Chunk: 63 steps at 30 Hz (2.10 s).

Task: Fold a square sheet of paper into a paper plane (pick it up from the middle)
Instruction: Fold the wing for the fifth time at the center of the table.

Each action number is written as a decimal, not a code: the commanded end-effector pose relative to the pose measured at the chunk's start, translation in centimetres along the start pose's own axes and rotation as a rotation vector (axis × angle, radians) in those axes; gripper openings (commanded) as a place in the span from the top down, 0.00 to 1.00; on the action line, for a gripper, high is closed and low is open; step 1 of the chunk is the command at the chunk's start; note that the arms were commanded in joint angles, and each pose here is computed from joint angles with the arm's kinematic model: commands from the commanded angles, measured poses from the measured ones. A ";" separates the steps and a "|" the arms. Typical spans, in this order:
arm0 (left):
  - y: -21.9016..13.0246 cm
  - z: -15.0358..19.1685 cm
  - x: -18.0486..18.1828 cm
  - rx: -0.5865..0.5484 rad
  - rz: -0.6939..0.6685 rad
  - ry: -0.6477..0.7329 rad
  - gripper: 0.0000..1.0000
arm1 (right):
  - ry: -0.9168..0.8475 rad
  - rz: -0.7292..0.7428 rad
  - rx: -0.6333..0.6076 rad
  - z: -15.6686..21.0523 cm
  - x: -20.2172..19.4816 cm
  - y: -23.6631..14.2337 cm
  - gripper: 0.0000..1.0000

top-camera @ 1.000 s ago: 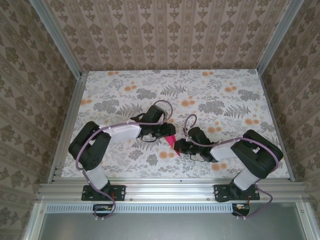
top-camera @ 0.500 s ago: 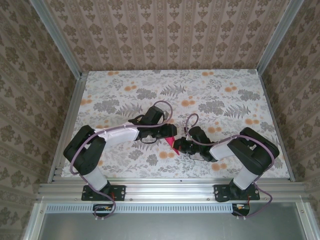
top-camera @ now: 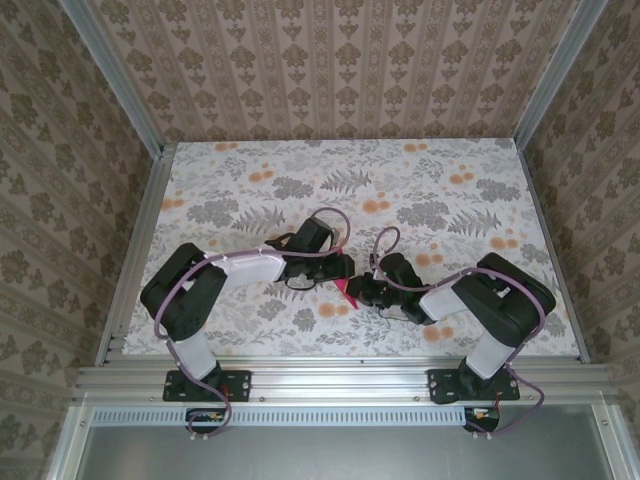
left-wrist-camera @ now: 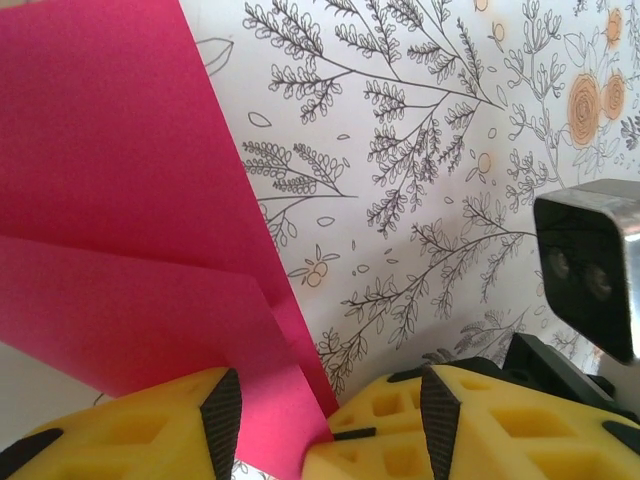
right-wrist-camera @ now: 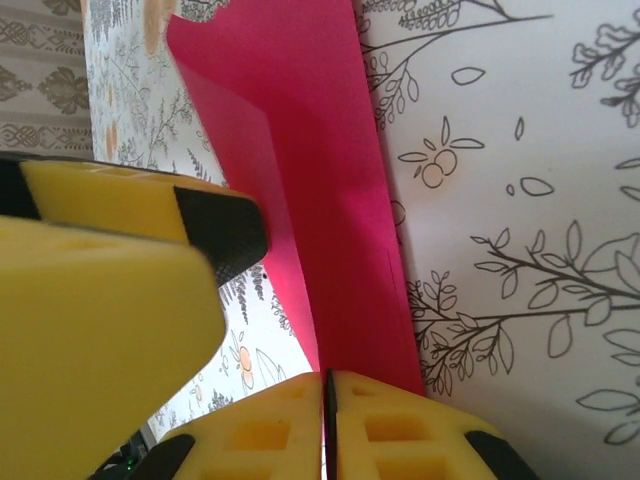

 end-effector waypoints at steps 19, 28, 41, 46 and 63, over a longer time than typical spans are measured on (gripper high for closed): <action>0.4 -1.5 -0.7 -0.025 0.003 0.036 0.47 | -0.138 0.164 0.069 -0.1 -0.3 -1.3 0.95; 0.2 -1.7 -0.9 -0.025 0.012 0.044 0.47 | -0.119 0.134 0.059 -0.2 0.1 -1.4 1.00; -1.3 -1.3 -2.0 -0.021 0.079 0.079 0.43 | -0.074 0.009 0.039 -0.3 1.3 -1.3 1.00; -0.6 -1.3 -1.9 0.001 0.080 0.096 0.42 | -0.057 0.032 0.041 0.0 0.7 -1.2 1.00; 2.9 -1.3 -0.3 0.081 0.030 0.090 0.43 | -0.007 0.074 0.042 0.9 -0.8 -1.0 0.94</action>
Point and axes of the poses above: each hand's point on the last joint's axis, 136 mm out from that joint toward the fingers, its own y axis out along the fingers, its own x axis along the line the jaws close on, z = x × y, the point moved 8 cm from there along -y, back along the fingers, and after that the axes turned 11 degrees about -y, right-handed, at the moved point
